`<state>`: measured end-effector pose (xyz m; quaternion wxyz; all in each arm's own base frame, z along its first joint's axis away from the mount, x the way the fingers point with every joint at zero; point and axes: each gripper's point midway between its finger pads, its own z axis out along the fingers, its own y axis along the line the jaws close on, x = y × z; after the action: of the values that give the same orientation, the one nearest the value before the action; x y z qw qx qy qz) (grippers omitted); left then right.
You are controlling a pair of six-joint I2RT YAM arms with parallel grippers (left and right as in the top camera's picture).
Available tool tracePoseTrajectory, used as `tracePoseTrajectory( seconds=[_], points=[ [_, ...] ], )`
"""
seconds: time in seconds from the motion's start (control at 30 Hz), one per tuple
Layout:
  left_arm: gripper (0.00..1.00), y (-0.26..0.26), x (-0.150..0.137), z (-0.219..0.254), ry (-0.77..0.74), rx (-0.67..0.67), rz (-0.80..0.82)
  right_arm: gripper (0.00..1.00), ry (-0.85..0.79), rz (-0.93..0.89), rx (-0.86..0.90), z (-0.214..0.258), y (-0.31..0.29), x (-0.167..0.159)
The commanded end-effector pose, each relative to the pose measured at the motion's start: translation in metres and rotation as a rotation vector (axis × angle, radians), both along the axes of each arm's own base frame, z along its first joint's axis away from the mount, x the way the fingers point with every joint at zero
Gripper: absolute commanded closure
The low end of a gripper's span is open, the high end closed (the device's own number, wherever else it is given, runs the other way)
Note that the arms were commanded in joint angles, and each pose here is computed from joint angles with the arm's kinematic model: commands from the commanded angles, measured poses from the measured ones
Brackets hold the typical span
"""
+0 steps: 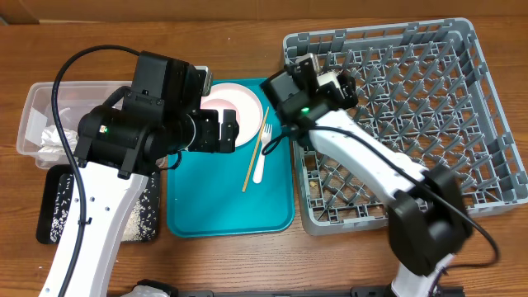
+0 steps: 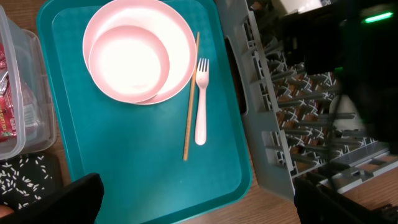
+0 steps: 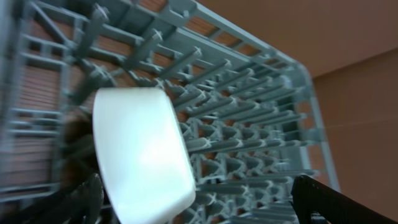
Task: Sort waste into correct bins and load items into the dishwasher
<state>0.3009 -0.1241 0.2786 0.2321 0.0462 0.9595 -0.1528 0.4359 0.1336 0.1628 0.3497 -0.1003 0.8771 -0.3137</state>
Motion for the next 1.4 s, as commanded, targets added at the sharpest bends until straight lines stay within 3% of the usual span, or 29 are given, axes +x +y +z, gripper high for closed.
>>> tracePoseTrajectory(
  seconds=[0.0, 0.27, 0.5, 0.83, 1.17, 1.37],
  points=[
    [0.0, 0.003, 0.001, 0.007, -0.03, 0.01, -0.007, 0.0, -0.01, 0.074, 0.307, 0.034, 0.018, -0.001],
    [0.0, 0.003, 0.001, 0.007, -0.031, 0.01, -0.007, 0.0, -0.008, 0.034, 0.679, 0.073, 0.001, -0.019],
    [0.0, 0.003, 0.001, 0.007, -0.031, 0.01, -0.007, 0.0, 0.137, -0.049, 0.884, 0.06, -0.03, -0.035],
    [0.0, 0.003, 0.001, 0.007, -0.031, 0.01, -0.007, 0.0, 0.192, -0.273, 0.9, 0.042, -0.104, -0.052],
    [0.0, 0.001, 0.024, 0.019, -0.132, 0.004, 0.012, 0.0, 0.256, -0.313, 0.884, 0.028, -0.108, -0.067],
    [0.0, 0.016, 0.043, -0.013, -0.049, 0.071, 0.166, 0.0, 0.257, -0.313, 0.884, 0.027, -0.108, -0.067]
  ],
)
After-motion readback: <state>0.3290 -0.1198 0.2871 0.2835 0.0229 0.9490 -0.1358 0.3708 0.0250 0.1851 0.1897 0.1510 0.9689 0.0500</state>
